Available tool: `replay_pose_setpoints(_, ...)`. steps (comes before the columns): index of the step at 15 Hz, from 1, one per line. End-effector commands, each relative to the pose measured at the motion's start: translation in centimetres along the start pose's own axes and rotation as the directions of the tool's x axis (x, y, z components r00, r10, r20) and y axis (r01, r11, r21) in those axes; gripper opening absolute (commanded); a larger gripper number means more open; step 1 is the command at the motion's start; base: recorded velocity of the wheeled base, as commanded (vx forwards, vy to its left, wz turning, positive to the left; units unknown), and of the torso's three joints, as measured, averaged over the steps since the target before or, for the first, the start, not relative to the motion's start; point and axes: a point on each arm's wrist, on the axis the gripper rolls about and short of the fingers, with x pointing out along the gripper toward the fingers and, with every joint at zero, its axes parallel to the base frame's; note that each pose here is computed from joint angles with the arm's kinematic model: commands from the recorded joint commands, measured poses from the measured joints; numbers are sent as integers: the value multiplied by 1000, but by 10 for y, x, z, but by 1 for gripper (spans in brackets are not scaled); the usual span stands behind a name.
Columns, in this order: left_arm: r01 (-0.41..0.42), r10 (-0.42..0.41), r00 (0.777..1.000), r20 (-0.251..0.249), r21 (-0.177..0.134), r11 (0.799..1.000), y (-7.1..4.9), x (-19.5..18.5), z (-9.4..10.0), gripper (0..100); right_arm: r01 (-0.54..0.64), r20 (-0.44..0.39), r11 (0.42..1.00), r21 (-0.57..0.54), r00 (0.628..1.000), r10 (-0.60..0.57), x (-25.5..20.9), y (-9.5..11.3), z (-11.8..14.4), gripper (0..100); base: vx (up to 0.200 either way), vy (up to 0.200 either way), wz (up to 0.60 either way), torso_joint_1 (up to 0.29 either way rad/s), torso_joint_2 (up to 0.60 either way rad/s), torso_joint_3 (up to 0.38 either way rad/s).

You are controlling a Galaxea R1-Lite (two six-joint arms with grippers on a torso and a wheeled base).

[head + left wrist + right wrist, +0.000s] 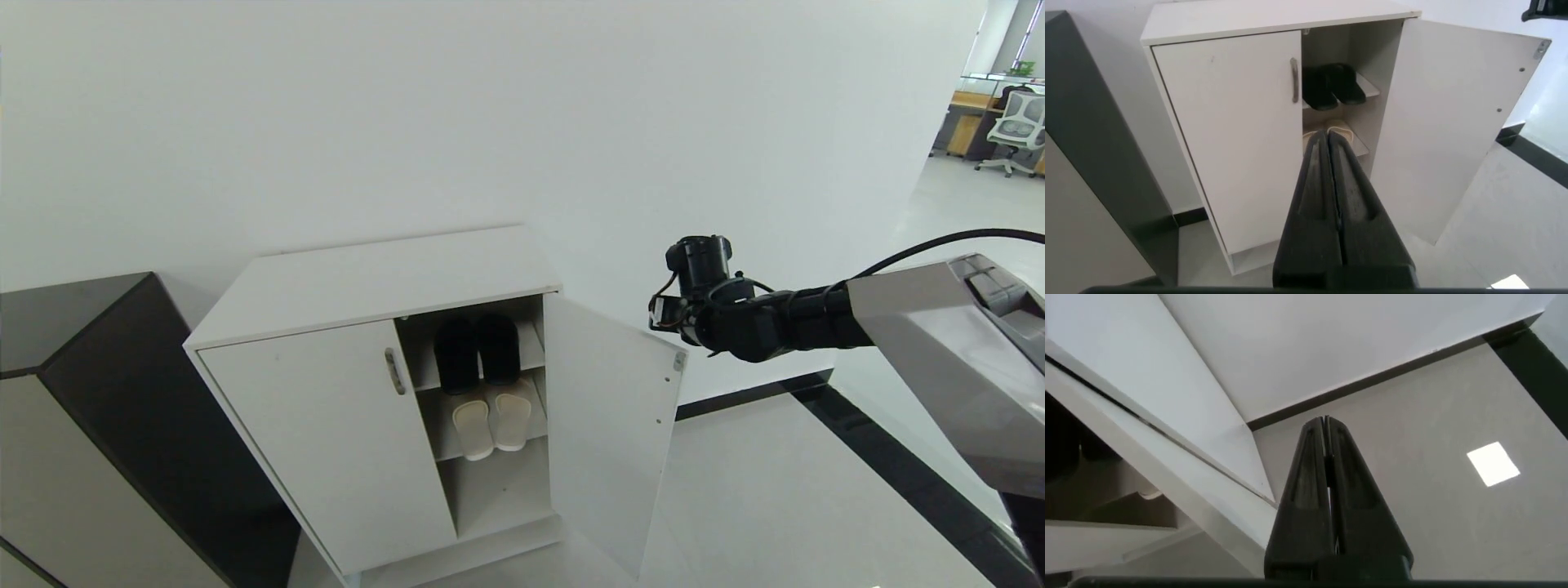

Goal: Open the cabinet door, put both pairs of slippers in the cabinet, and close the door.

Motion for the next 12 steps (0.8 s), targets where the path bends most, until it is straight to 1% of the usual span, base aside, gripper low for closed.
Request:
replay_pose_setpoints(1,0,0,1000,-1,0,1000,0,0,0,0,0,-10,1000,-6,1000,0,0,1,-3,0,0,0,0,0,0,0)
replay_pose_setpoints(5,0,0,1000,-1,0,1000,0,0,0,0,-7,-20,1000,-15,1000,6,-3,4,-6,0,0,0,0,0,0,0)
replay_pose_setpoints(9,0,0,1000,-1,0,1000,0,0,0,0,-19,-52,999,-41,999,17,-8,10,-18,0,0,0,0,0,0,0)
replay_pose_setpoints(12,0,0,1000,1,0,1000,0,0,0,0,-43,-80,997,-64,996,38,-24,17,-27,0,0,0,0,0,0,0)
